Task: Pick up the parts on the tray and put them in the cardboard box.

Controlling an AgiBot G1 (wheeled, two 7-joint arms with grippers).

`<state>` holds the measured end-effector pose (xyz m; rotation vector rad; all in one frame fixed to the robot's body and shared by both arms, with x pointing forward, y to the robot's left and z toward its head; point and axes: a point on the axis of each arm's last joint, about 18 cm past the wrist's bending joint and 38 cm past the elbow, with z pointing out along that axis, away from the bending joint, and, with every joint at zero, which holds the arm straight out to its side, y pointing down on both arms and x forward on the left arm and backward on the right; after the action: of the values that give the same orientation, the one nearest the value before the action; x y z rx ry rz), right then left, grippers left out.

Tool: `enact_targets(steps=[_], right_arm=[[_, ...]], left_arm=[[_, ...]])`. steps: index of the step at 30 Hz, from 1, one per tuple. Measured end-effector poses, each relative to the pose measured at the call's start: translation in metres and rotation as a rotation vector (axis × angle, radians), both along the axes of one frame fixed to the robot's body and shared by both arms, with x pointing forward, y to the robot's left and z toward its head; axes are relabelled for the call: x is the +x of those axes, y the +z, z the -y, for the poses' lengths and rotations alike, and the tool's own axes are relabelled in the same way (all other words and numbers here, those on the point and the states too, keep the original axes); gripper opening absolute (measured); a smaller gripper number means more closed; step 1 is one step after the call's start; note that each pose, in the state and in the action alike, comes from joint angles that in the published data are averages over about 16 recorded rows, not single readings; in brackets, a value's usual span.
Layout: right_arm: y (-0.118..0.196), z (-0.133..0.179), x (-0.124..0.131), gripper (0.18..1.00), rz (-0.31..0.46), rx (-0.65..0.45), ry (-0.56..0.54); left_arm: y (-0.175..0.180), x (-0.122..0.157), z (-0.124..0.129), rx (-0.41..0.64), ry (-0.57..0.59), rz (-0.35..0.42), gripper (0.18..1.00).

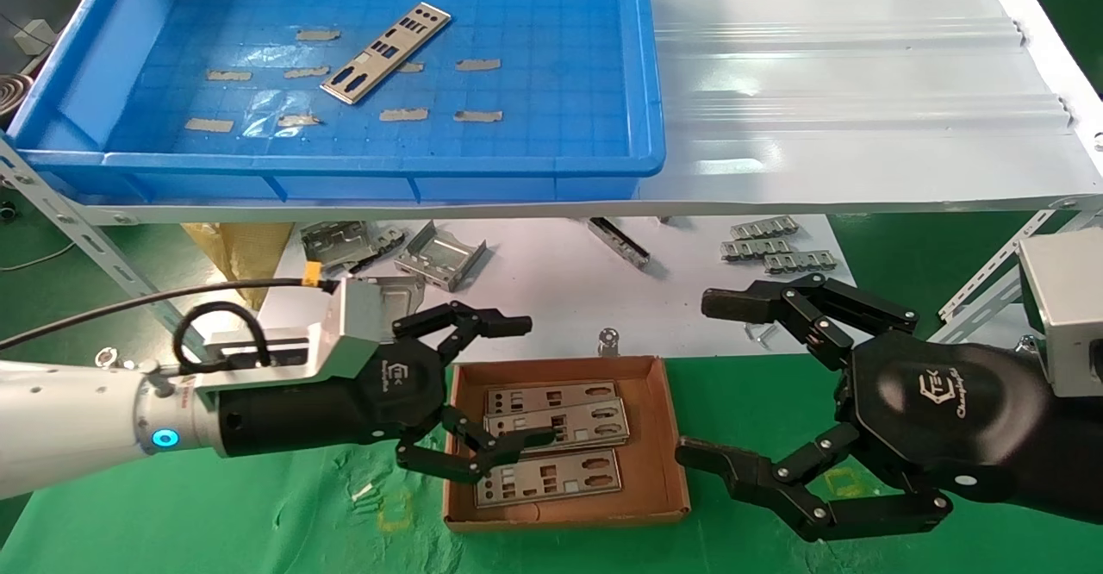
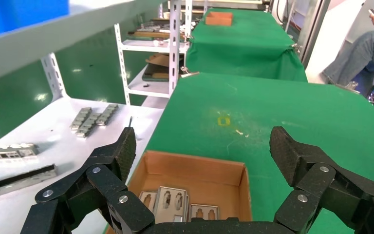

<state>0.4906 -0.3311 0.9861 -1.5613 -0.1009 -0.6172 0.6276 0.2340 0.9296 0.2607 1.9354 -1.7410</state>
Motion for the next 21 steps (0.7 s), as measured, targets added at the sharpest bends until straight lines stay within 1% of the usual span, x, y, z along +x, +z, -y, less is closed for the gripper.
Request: enact_targets(steps=[11, 21], right_arm=[[0.000, 0.000, 0.000, 1.000, 0.000, 0.000, 0.000], [0.000, 0.000, 0.000, 1.000, 0.000, 0.000, 0.000]], left_arm=[[0.017, -0.026, -0.025, -0.053, 0.001, 0.000, 1.001], [0.032, -0.056, -0.044, -0.078, -0.004, 0.001, 1.001]])
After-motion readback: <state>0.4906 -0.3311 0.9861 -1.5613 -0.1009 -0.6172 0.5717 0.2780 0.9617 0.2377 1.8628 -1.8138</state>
